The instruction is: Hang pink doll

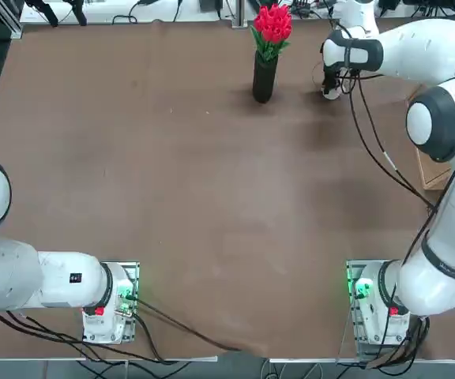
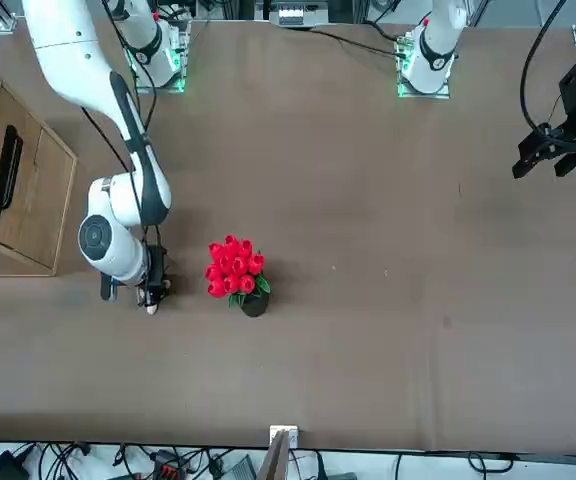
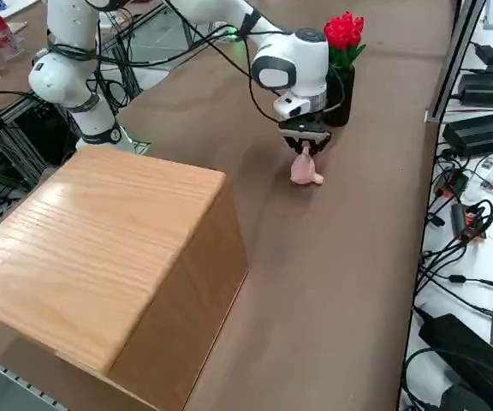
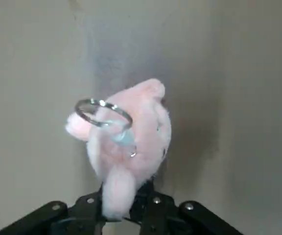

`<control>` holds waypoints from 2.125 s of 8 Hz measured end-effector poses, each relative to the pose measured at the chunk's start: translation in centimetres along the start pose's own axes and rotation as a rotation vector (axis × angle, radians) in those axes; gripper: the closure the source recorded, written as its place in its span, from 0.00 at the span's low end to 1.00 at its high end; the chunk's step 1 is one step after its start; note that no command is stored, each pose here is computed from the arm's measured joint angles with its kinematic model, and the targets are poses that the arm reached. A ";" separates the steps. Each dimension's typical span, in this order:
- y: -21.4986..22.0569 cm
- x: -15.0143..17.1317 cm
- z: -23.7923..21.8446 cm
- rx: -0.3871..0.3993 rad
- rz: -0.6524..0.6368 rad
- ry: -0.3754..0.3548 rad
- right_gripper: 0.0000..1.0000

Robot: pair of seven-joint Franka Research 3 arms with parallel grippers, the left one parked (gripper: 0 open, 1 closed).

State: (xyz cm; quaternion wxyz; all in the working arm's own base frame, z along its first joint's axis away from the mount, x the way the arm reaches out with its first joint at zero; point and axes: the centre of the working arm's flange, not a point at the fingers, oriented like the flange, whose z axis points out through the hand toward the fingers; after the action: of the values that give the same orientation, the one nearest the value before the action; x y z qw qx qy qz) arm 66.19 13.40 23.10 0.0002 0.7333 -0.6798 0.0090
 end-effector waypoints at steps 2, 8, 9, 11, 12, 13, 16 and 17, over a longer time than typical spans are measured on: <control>-0.6 1.3 -2.2 0.006 0.084 0.009 0.92; 0.1 17.8 -18.2 -0.042 0.213 0.156 0.92; 0.1 18.6 -18.9 -0.034 0.207 0.156 0.92; 0.7 19.4 -20.6 -0.050 0.182 0.127 0.92; 1.5 20.3 -22.0 -0.057 0.174 0.063 0.92; 2.4 21.8 -23.5 -0.050 0.168 0.004 0.92; 4.5 26.4 -24.7 -0.022 0.143 -0.119 0.92; 5.3 28.0 -24.0 -0.028 0.144 -0.143 0.92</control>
State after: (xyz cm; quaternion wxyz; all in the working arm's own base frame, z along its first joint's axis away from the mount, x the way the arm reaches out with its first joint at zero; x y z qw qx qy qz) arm 62.76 -14.63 47.41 -0.0386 0.6811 -0.7293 -0.0529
